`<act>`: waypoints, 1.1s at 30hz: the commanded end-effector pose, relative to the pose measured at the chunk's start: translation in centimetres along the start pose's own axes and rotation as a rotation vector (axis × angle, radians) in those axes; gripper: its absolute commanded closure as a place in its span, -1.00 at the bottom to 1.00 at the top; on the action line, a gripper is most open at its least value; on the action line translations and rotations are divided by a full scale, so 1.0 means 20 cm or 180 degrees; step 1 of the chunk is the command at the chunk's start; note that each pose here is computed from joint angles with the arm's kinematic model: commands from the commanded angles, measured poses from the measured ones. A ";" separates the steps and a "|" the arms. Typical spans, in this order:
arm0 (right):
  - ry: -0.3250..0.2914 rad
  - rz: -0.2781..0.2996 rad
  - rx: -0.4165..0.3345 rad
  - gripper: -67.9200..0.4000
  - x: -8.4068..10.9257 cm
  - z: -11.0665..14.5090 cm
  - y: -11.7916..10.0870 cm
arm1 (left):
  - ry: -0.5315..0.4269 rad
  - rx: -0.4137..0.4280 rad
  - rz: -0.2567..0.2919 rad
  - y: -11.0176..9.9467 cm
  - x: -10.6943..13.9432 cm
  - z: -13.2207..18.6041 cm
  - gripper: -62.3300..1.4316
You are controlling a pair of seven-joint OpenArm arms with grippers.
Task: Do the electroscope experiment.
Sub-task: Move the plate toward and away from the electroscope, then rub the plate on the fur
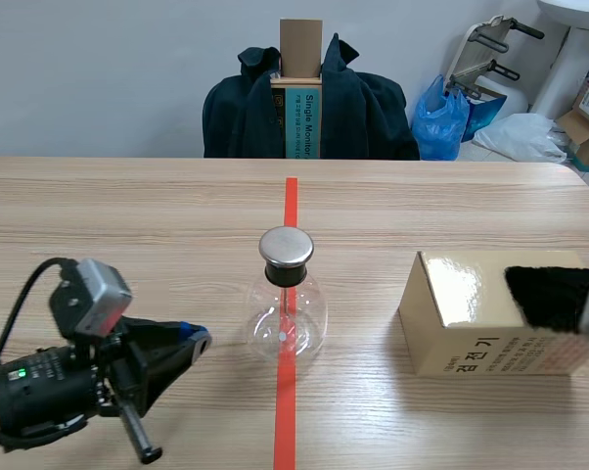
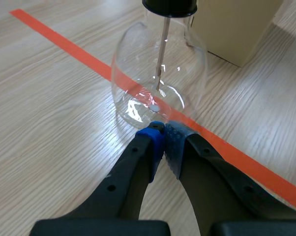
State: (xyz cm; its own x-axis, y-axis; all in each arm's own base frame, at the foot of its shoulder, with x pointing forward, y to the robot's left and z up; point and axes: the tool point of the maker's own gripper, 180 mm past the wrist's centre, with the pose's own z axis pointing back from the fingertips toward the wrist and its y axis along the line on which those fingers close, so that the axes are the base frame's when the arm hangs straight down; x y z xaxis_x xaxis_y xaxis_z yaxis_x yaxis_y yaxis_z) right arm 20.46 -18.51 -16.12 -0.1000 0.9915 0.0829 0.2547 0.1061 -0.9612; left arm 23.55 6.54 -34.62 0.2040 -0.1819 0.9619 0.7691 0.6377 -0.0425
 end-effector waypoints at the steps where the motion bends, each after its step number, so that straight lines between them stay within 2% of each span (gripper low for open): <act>1: -0.0032 0.0064 -0.0302 0.96 0.00 -0.02 -0.11 | -0.0127 0.0011 -0.0023 0.00 0.08 0.07 0.87; 5: 0.0051 0.0118 -0.0470 0.96 -0.06 -0.04 -0.21 | -0.0159 0.0023 -0.0013 -0.06 0.17 0.23 0.87; 10: 0.0143 0.0156 -0.0600 0.96 -0.12 -0.06 -0.29 | -0.0093 0.0083 -0.0058 -0.11 0.23 0.38 0.87; 12: 0.0168 0.0187 -0.0621 0.96 -0.14 -0.06 -0.30 | -0.0080 0.0121 -0.0082 -0.12 0.25 0.42 0.79; 13: 0.0188 0.0191 -0.0633 0.96 -0.15 -0.06 -0.31 | -0.0081 0.0133 -0.0101 -0.11 0.26 0.43 0.63; 14: 0.0208 0.0192 -0.0645 0.96 -0.16 -0.06 -0.32 | -0.0092 0.0142 -0.0116 -0.11 0.27 0.44 0.38; 17: 0.0268 0.0195 -0.0682 0.96 -0.19 -0.05 -0.34 | -0.0155 0.0157 -0.0172 -0.10 0.31 0.44 -0.74; 18: 0.0291 0.0189 -0.0695 0.96 -0.20 -0.05 -0.35 | -0.0202 0.0155 -0.0178 -0.10 0.33 0.44 -1.00; 22: 0.0410 0.0104 -0.0745 0.96 -0.25 -0.05 -0.37 | -0.0295 0.0152 -0.0181 -0.10 0.35 0.44 -1.00; 25: 0.0514 0.0110 -0.0672 0.96 -0.30 -0.03 -0.32 | -0.0295 0.0151 -0.0181 -0.10 0.35 0.44 -1.00; 29: 0.0567 0.0210 -0.0497 0.96 -0.38 0.01 -0.18 | -0.0295 0.0153 -0.0184 -0.10 0.35 0.44 -1.00; 33: 0.0563 0.0287 -0.0241 0.96 -0.43 0.06 0.05 | -0.0295 0.0154 -0.0186 -0.10 0.35 0.44 -1.00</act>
State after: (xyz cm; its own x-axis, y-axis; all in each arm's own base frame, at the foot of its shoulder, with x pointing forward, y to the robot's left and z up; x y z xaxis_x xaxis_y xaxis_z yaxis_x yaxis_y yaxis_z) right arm 20.50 -27.12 -19.30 0.0922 0.9938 0.0615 0.2597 0.0356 -0.9650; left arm 18.07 10.92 -25.89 0.1148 -0.1771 0.9775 0.7466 0.6645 0.0327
